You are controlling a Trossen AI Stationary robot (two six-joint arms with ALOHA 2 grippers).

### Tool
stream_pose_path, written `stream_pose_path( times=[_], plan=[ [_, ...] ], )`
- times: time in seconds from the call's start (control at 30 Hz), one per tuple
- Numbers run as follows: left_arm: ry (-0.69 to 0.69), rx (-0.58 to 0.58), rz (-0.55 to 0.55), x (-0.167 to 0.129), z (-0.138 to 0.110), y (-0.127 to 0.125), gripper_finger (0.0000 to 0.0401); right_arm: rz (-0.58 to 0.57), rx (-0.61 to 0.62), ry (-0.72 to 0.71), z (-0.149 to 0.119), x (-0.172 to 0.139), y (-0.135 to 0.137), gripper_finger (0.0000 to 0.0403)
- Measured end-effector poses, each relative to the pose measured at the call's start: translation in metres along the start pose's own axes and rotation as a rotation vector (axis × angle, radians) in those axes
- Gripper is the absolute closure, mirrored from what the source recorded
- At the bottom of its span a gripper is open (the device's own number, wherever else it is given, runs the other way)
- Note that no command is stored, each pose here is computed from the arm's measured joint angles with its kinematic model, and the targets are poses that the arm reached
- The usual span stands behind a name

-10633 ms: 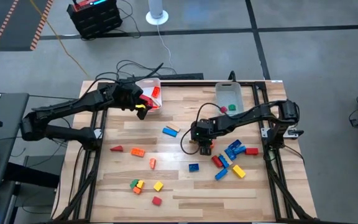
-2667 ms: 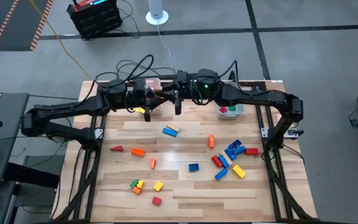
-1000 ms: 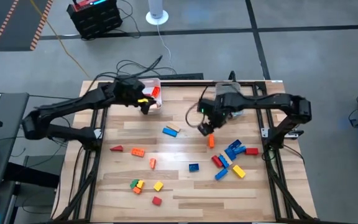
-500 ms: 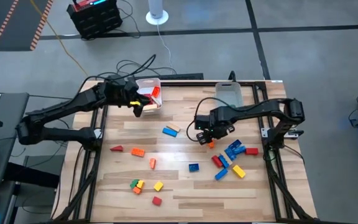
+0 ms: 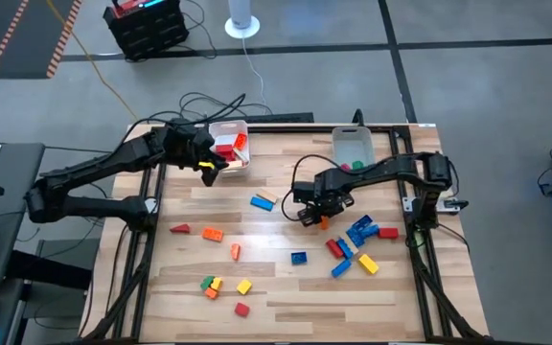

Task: Sort blocks by size
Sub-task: Put the orange rectangle game piece into the white bin

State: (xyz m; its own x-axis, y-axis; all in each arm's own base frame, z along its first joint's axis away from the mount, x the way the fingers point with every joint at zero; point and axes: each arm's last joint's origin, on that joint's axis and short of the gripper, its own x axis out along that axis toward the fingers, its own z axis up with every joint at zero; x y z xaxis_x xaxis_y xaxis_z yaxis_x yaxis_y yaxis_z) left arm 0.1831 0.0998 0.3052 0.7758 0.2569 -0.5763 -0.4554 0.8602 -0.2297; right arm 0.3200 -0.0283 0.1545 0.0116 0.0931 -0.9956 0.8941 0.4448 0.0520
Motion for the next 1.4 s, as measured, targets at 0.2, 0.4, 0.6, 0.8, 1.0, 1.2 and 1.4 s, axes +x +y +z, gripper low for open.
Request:
stream_pose_path(
  times=[0.2,0.4,0.6,0.8,1.0,1.2,1.4],
  plan=[
    [-0.004,0.044,0.000,0.000,0.000,0.000,0.0289,0.034,-0.109,0.018,0.012,0.006,-0.002,0.0251],
    [-0.004,0.089,-0.044,0.000,0.001,-0.001,0.0289,0.146,-0.195,-0.037,0.030,-0.002,-0.004,0.0288],
    [0.023,0.038,-0.071,0.006,0.000,-0.003,0.0289,0.340,-0.275,-0.237,0.051,-0.040,-0.006,0.0280],
    [0.055,-0.025,-0.133,0.033,-0.001,-0.019,0.0289,0.651,-0.430,-0.705,0.065,-0.114,-0.001,0.0276],
    [-0.054,-0.103,-0.246,0.065,0.010,-0.043,0.0289,0.844,-0.517,-1.073,0.068,-0.165,-0.002,0.0279],
    [-0.278,-0.151,-0.350,0.065,0.030,-0.058,0.0274,0.944,-0.573,-1.120,0.066,-0.180,-0.006,0.0272],
    [-0.335,-0.142,-0.354,0.063,0.034,-0.059,0.0228,0.993,-0.612,-1.153,0.064,-0.186,-0.005,0.0280]
  ],
)
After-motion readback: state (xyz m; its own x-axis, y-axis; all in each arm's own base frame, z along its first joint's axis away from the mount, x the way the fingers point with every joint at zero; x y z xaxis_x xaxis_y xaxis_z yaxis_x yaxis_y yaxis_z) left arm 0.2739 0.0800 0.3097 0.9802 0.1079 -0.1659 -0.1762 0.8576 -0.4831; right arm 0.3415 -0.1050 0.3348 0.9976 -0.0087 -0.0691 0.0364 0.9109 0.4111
